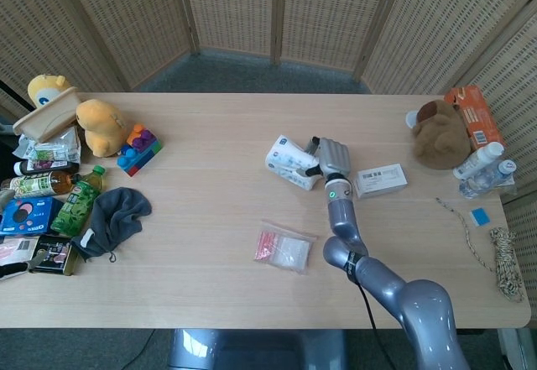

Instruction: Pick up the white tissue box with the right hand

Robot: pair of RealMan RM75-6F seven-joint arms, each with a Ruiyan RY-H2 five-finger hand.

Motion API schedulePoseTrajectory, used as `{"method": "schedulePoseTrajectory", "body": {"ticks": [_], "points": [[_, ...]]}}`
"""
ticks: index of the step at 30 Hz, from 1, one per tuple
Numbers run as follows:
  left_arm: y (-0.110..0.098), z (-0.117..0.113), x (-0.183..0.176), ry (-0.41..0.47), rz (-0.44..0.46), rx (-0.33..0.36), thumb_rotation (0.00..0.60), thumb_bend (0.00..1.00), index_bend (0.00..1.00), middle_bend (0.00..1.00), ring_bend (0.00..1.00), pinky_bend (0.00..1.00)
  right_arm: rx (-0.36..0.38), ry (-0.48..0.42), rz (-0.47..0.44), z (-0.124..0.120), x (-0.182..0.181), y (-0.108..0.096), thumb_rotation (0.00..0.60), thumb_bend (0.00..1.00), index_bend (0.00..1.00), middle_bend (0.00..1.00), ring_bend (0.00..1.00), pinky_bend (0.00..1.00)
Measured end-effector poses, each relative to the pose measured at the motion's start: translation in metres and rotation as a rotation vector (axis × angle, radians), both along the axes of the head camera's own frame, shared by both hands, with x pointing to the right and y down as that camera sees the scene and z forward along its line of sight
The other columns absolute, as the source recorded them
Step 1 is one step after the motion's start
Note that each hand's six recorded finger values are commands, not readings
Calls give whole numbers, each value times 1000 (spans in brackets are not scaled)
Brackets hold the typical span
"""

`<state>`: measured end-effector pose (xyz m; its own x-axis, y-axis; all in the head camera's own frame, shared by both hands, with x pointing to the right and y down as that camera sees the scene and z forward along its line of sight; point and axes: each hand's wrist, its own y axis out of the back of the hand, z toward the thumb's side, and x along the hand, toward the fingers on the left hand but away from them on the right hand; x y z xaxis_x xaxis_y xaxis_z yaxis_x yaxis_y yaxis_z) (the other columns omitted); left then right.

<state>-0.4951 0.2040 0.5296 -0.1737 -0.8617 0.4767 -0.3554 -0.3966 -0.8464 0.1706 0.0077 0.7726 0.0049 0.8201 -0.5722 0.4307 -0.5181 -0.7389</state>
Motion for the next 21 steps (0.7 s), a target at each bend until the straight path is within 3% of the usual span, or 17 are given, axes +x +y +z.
{"method": "schedulePoseTrajectory", "body": {"ticks": [4, 10, 15, 21], "points": [[0, 0, 1, 6, 4, -2, 600, 0, 31, 0, 0, 0, 44, -22, -8, -15, -1, -8, 600, 170, 519, 494, 518, 625], [1, -3, 5, 20, 17, 2, 600, 0, 31, 0, 0, 0, 137, -88, -35, -58, -10, -21, 600, 185, 527, 497, 518, 625], [3, -7, 10, 36, 31, 9, 600, 0, 32, 0, 0, 0, 238, -126, -71, -114, -11, -32, 600, 186, 534, 498, 519, 625], [5, -13, 14, 55, 47, 22, 600, 0, 31, 0, 0, 0, 348, -103, -77, -181, 12, -41, 600, 188, 539, 502, 519, 624]]}}
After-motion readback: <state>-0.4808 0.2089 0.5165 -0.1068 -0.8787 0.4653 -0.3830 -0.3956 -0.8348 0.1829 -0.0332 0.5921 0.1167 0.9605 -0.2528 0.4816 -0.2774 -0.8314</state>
